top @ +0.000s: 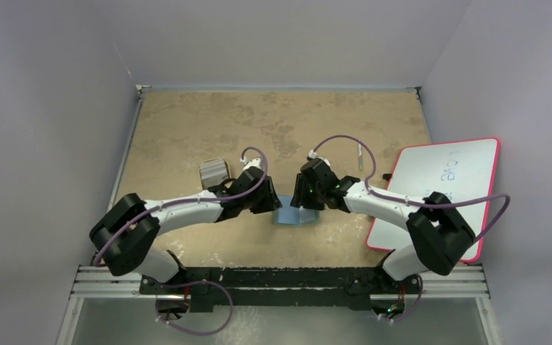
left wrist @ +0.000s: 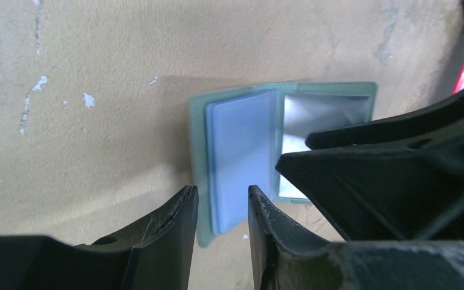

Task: Put the credit cards into the card holder
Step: Open the card holder at the center of the board, then pick up the credit card from the storage box.

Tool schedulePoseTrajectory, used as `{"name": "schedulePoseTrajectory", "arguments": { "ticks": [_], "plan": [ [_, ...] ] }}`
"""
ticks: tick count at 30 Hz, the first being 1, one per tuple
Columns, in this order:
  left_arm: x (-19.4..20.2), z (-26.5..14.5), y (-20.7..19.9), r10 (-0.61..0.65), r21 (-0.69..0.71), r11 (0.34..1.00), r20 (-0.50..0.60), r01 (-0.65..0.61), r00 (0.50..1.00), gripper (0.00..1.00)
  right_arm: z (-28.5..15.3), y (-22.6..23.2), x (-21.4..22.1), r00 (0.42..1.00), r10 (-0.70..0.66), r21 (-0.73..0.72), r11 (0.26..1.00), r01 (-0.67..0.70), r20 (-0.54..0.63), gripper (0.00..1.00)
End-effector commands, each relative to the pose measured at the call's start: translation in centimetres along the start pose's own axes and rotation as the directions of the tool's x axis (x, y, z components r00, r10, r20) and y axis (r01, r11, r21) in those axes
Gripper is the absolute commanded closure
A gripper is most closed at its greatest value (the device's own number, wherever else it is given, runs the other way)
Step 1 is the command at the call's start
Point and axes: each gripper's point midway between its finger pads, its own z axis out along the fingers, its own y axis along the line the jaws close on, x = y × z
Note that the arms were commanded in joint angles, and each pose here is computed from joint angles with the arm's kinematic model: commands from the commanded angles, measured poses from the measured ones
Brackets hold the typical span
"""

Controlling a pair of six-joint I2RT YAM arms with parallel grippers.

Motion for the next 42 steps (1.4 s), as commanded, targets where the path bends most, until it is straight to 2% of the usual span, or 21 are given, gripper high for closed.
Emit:
{"name": "schedulePoseTrajectory", "arguments": {
  "ticks": [1,4,8,12,16,18,20,23,27,32,33,36,40,42],
  "plan": [
    [-4.2,-3.0,-2.5,0.027,0.038,0.999,0.130,-0.032,0.991,0.63,-0.9,0.3,-1.1,0.998,-0.009,-0.010,1.000,0.009,0.055,0.49],
    [-6.0,-4.6,-2.1,0.085,-0.009,0.996,0.174,-0.084,0.981,0.55,-1.1,0.3,-1.0,0.998,-0.010,-0.018,1.000,0.011,0.054,0.50],
    [-9.5,-7.5,-0.7,0.228,-0.137,0.970,0.223,-0.201,0.948,0.54,-1.6,0.7,-1.2,0.998,-0.017,-0.047,0.999,0.020,0.068,0.50],
    [-12.4,-10.5,2.6,0.419,-0.349,0.873,0.181,-0.340,0.890,0.54,-2.0,0.8,-1.4,0.997,-0.028,-0.054,0.998,0.032,0.077,0.50],
    [-13.5,-12.6,4.8,0.590,-0.446,0.740,0.072,-0.504,0.804,0.51,-2.0,0.8,-1.3,0.997,-0.034,-0.055,0.998,0.038,0.072,0.50],
    [-14.1,-13.6,6.2,0.625,-0.520,0.681,0.046,-0.516,0.779,0.49,-2.0,0.8,-1.3,0.997,-0.040,-0.058,0.997,0.045,0.073,0.49],
    [-14.0,-13.8,7.1,0.655,-0.526,0.641,-0.005,-0.559,0.755,0.47,-2.1,0.8,-1.2,0.996,-0.041,-0.059,0.997,0.046,0.073,0.49],
    [-13.3,-13.6,8.0,0.718,-0.488,0.575,-0.083,-0.657,0.691,0.46,-2.2,0.8,-1.2,0.996,-0.042,-0.065,0.997,0.047,0.077,0.49],
    [-13.9,-14.6,9.3,0.777,-0.524,0.495,-0.089,-0.693,0.623,0.45,-2.3,0.8,-1.2,0.996,-0.044,-0.067,0.997,0.049,0.078,0.49],
    [-15.1,-14.7,10.0,0.801,-0.533,0.465,-0.088,-0.707,0.592,0.43,-2.3,0.7,-1.1,0.996,-0.051,-0.066,0.996,0.056,0.071,0.49],
    [-15.2,-14.5,10.2,0.802,-0.522,0.462,-0.100,-0.717,0.589,0.36,-2.3,0.8,-1.1,0.996,-0.052,-0.066,0.996,0.056,0.071,0.49],
    [-15.4,-13.8,11.1,0.802,-0.493,0.448,-0.147,-0.746,0.579,0.32,-2.4,0.6,-0.9,0.997,-0.053,-0.060,0.997,0.057,0.063,0.49],
    [-16.9,-13.6,11.9,0.819,-0.510,0.409,-0.161,-0.757,0.551,0.33,-2.4,0.5,-0.8,0.997,-0.054,-0.057,0.997,0.058,0.062,0.49],
    [-17.2,-13.0,12.2,0.832,-0.484,0.378,-0.196,-0.789,0.519,0.33,-2.3,0.4,-0.7,0.996,-0.060,-0.059,0.996,0.063,0.059,0.49]
  ]
}}
